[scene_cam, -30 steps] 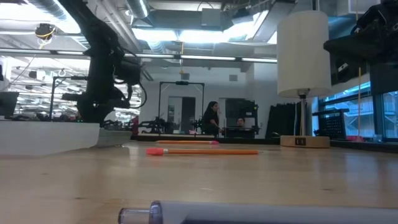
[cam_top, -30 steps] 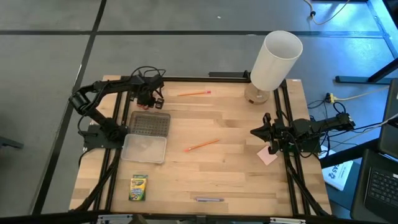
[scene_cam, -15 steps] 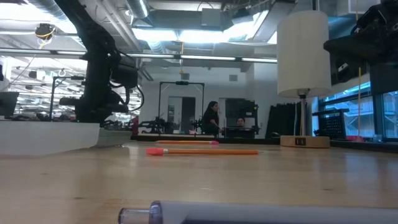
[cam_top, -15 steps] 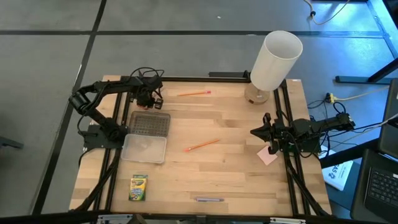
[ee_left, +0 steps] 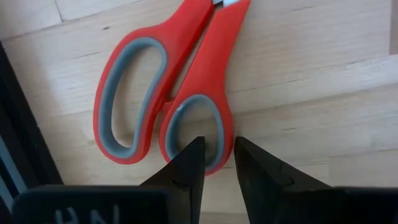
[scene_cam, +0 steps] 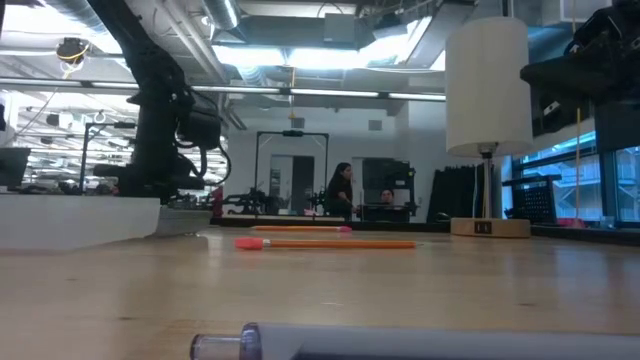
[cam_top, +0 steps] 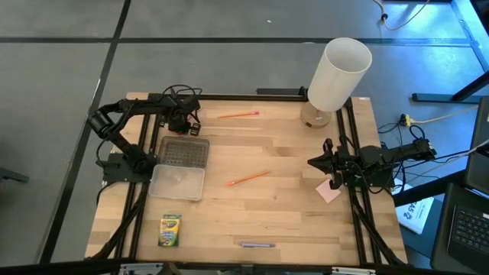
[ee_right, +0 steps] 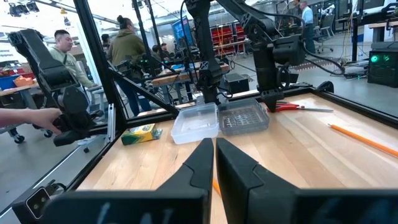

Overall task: Pack school essentials
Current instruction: Put the red scissors into the transparent supply box

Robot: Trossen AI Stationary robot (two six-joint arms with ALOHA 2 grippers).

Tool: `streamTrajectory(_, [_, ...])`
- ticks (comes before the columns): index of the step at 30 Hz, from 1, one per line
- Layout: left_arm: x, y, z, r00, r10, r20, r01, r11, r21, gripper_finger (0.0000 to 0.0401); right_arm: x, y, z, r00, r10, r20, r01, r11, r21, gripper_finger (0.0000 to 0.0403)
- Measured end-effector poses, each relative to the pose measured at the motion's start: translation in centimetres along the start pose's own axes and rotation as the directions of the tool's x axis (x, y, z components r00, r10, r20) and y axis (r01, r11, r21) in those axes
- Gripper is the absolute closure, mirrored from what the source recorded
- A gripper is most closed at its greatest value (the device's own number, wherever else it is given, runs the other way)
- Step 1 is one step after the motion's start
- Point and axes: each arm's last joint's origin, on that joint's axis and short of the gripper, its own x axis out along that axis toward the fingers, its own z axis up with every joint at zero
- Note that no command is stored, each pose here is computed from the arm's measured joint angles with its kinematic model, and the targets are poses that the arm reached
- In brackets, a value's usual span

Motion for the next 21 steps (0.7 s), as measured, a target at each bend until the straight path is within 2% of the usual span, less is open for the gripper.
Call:
streamTrajectory(6, [0.03, 0.02, 0.02, 1.0, 0.006, 0.004, -0.006, 1.0, 0.02, 0.0321, 0.0, 0.0, -0.01, 1.0, 0.0, 0.0, 0.0, 1.0, 0.0, 0.038])
streamTrajectory(9, [0.03, 0.01, 0.03, 1.0, 0.005, 0.005, -0.005, 0.999, 0.051, 0.0338, 0.0, 0.0, -0.01, 1.0, 0.0, 0.0, 0.0, 1.0, 0.0, 0.038])
streamTrajectory(14, [0.04, 0.0, 0.03, 1.0, 0.006, 0.006, -0.007, 0.999, 0.054, 0.0389, 0.0, 0.0, -0.01, 1.0, 0.0, 0.0, 0.0, 1.0, 0.0, 0.038])
streamTrajectory(21, [0.06, 0.03, 0.03, 1.0, 0.015, 0.01, -0.016, 0.997, 0.078, 0.0395, 0.0, 0.0, 0.0, 1.0, 0.0, 0.0, 0.0, 1.0, 0.0, 0.038])
